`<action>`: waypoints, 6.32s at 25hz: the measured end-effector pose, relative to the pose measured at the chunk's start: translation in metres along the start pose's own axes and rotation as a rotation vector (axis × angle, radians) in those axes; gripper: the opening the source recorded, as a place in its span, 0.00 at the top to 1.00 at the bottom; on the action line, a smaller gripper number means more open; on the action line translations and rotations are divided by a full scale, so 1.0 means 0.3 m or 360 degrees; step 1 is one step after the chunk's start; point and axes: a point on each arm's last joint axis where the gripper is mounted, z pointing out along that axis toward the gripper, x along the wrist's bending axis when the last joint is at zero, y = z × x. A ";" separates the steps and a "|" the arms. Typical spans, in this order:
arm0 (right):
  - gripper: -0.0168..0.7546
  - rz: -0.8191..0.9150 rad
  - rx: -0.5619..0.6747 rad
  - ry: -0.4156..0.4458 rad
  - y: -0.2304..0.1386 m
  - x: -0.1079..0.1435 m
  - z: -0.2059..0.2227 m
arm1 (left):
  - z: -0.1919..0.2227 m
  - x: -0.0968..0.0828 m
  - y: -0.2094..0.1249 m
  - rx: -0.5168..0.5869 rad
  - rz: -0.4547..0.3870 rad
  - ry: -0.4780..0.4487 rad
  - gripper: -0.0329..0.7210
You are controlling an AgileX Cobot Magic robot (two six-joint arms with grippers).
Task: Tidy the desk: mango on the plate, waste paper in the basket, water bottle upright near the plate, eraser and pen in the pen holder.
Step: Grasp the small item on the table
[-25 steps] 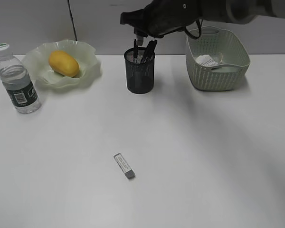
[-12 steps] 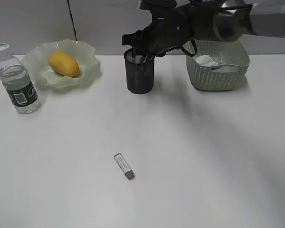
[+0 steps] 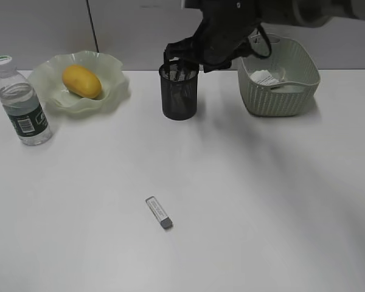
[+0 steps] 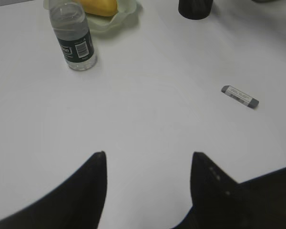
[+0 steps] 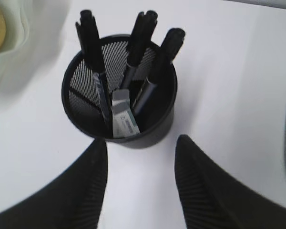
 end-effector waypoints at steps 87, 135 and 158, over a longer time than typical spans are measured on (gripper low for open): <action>0.44 0.0174 -0.0773 -0.0230 -1.032 -0.322 -1.352 | 0.802 -0.317 0.248 0.1057 -0.0437 -0.0539 0.39; 0.44 0.0172 -0.0774 -0.0235 -1.032 -0.323 -1.352 | 1.229 -0.612 0.101 0.1428 -0.0565 0.0329 0.47; 0.44 0.0173 -0.0773 -0.0235 -1.032 -0.323 -1.352 | 1.230 -0.613 0.103 0.1424 -0.0536 0.0311 0.76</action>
